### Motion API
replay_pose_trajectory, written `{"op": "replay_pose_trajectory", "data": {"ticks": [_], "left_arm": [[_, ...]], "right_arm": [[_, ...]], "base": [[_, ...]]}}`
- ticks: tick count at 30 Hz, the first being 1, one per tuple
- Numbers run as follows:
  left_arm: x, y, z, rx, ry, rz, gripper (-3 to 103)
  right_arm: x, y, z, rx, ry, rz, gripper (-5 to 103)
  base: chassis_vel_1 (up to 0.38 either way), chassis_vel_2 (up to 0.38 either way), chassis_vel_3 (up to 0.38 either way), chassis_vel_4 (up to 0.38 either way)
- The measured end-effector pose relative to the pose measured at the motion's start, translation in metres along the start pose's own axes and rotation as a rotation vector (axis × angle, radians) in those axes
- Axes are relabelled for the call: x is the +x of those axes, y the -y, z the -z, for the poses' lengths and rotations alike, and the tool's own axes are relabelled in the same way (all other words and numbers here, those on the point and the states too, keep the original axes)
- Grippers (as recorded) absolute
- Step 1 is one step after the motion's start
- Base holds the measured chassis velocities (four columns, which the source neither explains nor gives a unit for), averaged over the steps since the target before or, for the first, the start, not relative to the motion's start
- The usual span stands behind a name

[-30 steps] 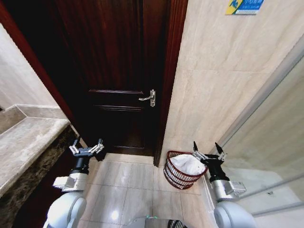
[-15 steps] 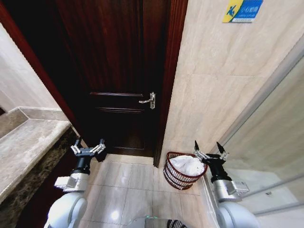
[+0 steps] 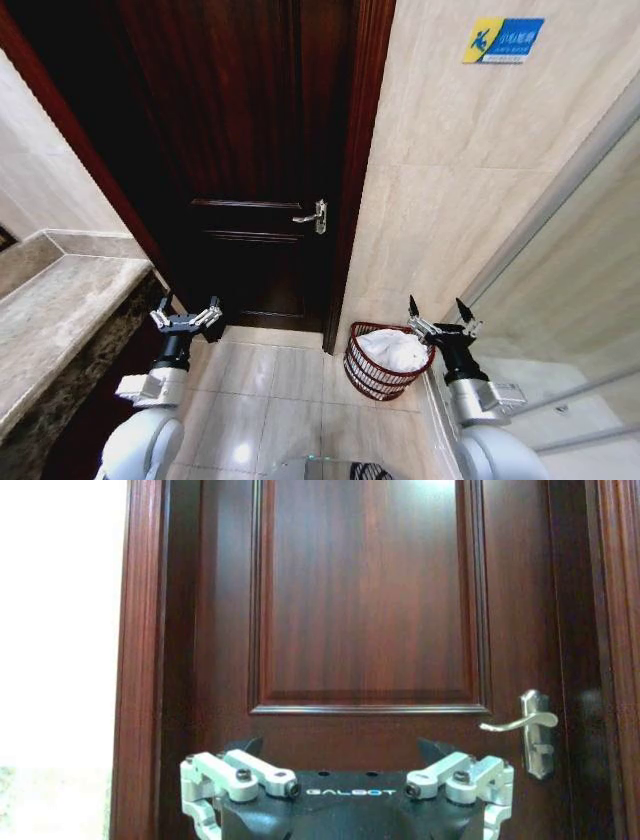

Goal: Discard the used towel into the hamper.

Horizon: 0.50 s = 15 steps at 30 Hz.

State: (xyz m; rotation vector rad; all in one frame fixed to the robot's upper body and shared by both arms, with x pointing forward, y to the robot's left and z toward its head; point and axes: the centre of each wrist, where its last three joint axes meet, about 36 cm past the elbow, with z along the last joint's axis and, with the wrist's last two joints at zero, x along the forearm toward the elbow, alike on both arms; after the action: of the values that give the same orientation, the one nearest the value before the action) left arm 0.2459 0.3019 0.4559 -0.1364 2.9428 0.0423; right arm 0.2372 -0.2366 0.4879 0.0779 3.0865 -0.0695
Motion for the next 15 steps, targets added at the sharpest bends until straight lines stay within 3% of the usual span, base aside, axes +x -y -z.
{"op": "replay_pose_trajectory", "data": {"ticks": [15], "left_arm": [[0.0018, -0.0004, -0.0027, -0.020, 0.037, -0.017, 100]], "right_arm": [[0.0020, 0.0003, 0.0002, -0.002, 0.000, 0.002, 100]], "base": [[0.000, 0.000, 0.000, 0.000]]}}
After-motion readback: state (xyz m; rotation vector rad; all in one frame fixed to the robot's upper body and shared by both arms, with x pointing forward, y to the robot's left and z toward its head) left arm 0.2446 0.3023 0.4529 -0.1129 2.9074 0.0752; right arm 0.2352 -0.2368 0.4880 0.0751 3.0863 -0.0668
